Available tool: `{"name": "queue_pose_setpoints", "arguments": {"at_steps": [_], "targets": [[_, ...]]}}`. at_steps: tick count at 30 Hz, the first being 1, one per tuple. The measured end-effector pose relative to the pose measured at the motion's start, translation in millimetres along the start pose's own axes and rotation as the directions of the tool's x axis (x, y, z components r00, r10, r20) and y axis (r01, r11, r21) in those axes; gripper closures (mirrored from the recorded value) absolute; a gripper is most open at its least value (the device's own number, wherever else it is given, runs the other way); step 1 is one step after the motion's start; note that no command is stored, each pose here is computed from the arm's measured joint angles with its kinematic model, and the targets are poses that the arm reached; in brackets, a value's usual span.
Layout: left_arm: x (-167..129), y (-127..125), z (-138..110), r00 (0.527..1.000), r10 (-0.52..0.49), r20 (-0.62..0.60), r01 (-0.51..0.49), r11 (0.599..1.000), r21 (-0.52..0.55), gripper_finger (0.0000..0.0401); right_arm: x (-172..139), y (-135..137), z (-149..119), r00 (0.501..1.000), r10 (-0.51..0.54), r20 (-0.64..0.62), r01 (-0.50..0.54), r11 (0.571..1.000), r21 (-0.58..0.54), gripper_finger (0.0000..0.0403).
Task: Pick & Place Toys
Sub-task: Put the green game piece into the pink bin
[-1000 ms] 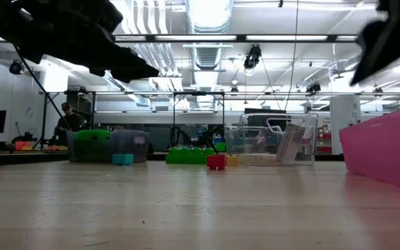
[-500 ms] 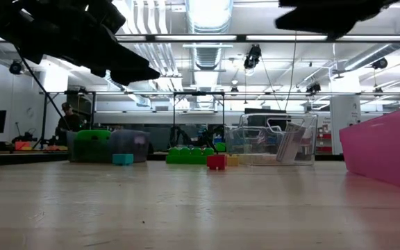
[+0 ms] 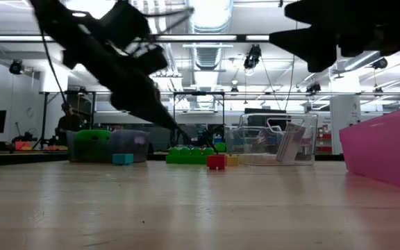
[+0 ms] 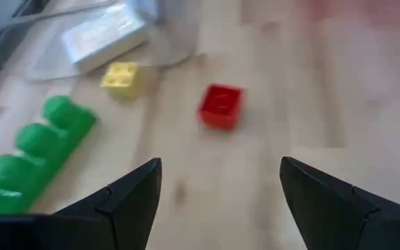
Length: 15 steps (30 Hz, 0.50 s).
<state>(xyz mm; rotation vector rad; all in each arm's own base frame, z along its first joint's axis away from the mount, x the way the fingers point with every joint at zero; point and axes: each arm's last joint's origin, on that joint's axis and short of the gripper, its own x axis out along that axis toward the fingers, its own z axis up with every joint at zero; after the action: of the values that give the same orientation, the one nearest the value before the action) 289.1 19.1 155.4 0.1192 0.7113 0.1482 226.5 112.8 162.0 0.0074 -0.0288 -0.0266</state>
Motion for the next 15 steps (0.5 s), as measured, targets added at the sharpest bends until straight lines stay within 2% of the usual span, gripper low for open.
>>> {"name": "queue_pose_setpoints", "arguments": {"at_steps": [3, 9, 13, 15], "targets": [[15.7, 14.7, 10.0, 0.995, 0.06, -0.076, -0.056, 0.997, 0.046, 0.0108, -2.7, -1.3, 0.6, 1.0, 0.012, -0.003, -0.012, 1.0, 0.001, 0.0091], [42.6, 64.5, 25.7, 0.967, 0.141, -0.211, -0.118, 0.986, 0.117, 0.0108, -4.6, 0.2, -1.5, 0.998, 0.054, -0.03, -0.054, 0.998, -0.008, 0.0091], [50.8, 99.6, 31.5, 0.955, 0.127, -0.269, -0.09, 0.985, 0.145, 0.0108, -4.8, 2.8, -5.2, 0.997, 0.07, -0.043, -0.07, 0.998, 0.001, 0.0091], [53.2, 115.2, 34.2, 0.96, 0.114, -0.256, -0.076, 0.985, 0.155, 0.0108, -5.1, 4.1, -6.7, 0.996, 0.075, -0.049, -0.075, 0.997, 0.003, 0.0091]]}}
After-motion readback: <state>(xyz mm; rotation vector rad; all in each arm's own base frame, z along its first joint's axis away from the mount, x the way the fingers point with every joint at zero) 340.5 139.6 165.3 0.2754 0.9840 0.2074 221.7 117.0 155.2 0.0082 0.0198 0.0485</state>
